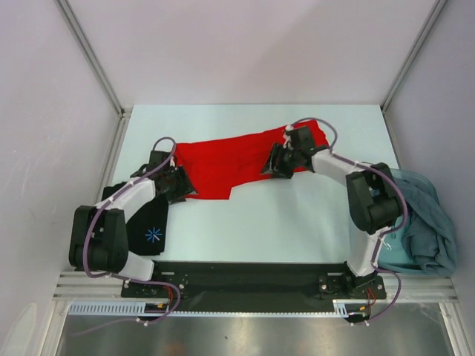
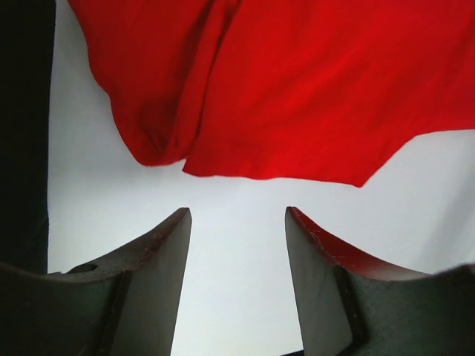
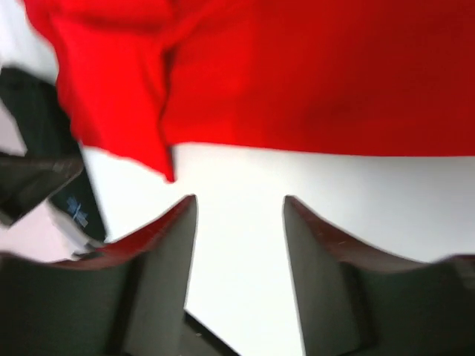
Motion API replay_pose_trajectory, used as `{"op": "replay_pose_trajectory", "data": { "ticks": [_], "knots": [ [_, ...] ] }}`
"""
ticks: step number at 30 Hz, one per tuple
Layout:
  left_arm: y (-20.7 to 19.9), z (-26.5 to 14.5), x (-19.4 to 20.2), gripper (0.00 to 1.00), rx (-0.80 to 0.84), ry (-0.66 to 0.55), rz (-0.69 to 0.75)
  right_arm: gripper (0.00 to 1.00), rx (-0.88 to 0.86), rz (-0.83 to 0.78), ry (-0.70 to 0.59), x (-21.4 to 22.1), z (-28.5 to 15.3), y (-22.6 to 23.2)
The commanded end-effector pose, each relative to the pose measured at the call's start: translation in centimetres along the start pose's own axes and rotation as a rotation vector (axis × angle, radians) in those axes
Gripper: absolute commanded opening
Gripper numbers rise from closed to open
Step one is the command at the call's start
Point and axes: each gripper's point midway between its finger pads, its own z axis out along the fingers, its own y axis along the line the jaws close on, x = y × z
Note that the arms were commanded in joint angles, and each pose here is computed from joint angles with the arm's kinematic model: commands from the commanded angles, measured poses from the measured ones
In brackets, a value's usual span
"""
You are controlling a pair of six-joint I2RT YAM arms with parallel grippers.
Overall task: Fold and stack the t-shirts
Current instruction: Fold the tshirt
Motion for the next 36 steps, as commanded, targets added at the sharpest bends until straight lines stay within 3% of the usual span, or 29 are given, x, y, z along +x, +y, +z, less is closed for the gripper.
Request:
{"op": "replay_pose_trajectory", "data": {
  "ticks": [1,7,18,36],
  "knots": [
    [-0.6,0.8,-1.6,0.59,0.018,-0.058,0.057,0.52,-0.201,0.047,0.061,2.3,2.2,4.5],
    [0.7,2.1,-2.3,0.57,-0.046,-0.071,0.067,0.51,-0.235,0.024,0.153,7.0,5.1,7.4],
    [0.6,2.8,-3.3,0.46,-0.045,-0.088,0.073,0.53,-0.219,0.067,0.202,9.7,8.8,8.0],
    [-0.2,2.0,-1.4,0.50,-0.016,-0.011,-0.084,0.49,-0.194,0.057,0.243,11.3,10.3,8.8]
  ]
}}
